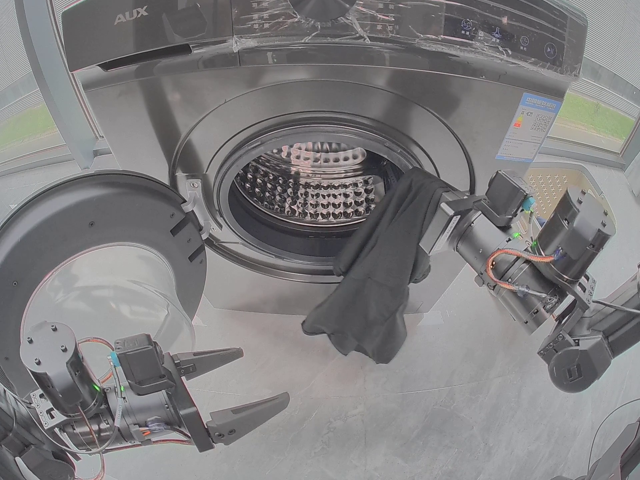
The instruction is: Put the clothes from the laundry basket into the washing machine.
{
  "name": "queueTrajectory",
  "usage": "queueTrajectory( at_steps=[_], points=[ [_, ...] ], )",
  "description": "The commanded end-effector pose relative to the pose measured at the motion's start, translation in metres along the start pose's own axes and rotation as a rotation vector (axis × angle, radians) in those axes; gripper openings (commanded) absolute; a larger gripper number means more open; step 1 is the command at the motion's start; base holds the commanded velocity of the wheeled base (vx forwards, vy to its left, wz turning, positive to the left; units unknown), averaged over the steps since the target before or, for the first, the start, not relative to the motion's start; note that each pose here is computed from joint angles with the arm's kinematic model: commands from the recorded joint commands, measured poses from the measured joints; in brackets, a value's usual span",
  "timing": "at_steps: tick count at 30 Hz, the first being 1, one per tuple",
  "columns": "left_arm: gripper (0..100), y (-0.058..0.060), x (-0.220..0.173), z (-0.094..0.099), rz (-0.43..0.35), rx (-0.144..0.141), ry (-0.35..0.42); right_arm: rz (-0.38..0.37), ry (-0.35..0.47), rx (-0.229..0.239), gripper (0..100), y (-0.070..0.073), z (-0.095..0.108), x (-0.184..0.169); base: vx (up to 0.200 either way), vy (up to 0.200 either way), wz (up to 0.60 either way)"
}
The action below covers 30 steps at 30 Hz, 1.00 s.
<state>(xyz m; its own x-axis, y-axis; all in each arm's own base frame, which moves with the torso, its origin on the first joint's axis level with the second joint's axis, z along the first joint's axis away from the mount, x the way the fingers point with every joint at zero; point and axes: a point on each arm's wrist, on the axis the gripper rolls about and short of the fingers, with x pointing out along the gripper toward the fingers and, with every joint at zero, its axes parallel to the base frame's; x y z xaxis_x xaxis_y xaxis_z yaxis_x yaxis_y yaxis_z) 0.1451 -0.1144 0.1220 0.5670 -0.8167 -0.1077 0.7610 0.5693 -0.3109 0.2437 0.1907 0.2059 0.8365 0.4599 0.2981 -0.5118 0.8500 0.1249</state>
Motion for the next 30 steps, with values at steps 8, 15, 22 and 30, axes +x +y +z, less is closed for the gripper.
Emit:
queueTrajectory(
  at_steps=[8,15,22,30],
  points=[
    [100,0.005,0.021,-0.009,-0.001,0.02,0.061,0.022,-0.018,0.017,0,0.021,-0.005,0.021,0.0,0.0,0.0],
    [100,0.017,0.04,-0.021,0.018,0.039,0.095,0.061,-0.042,0.034,0,0.038,-0.007,0.035,0.0,0.0,0.0],
    [100,0.03,0.065,-0.037,0.022,0.076,0.102,0.073,-0.041,0.041,0,0.045,-0.01,0.041,0.0,0.0,0.0],
    [100,0.043,0.092,-0.038,0.028,0.086,0.083,0.056,-0.038,0.041,0,0.046,-0.009,0.042,0.0,0.0,0.0]
  ],
)
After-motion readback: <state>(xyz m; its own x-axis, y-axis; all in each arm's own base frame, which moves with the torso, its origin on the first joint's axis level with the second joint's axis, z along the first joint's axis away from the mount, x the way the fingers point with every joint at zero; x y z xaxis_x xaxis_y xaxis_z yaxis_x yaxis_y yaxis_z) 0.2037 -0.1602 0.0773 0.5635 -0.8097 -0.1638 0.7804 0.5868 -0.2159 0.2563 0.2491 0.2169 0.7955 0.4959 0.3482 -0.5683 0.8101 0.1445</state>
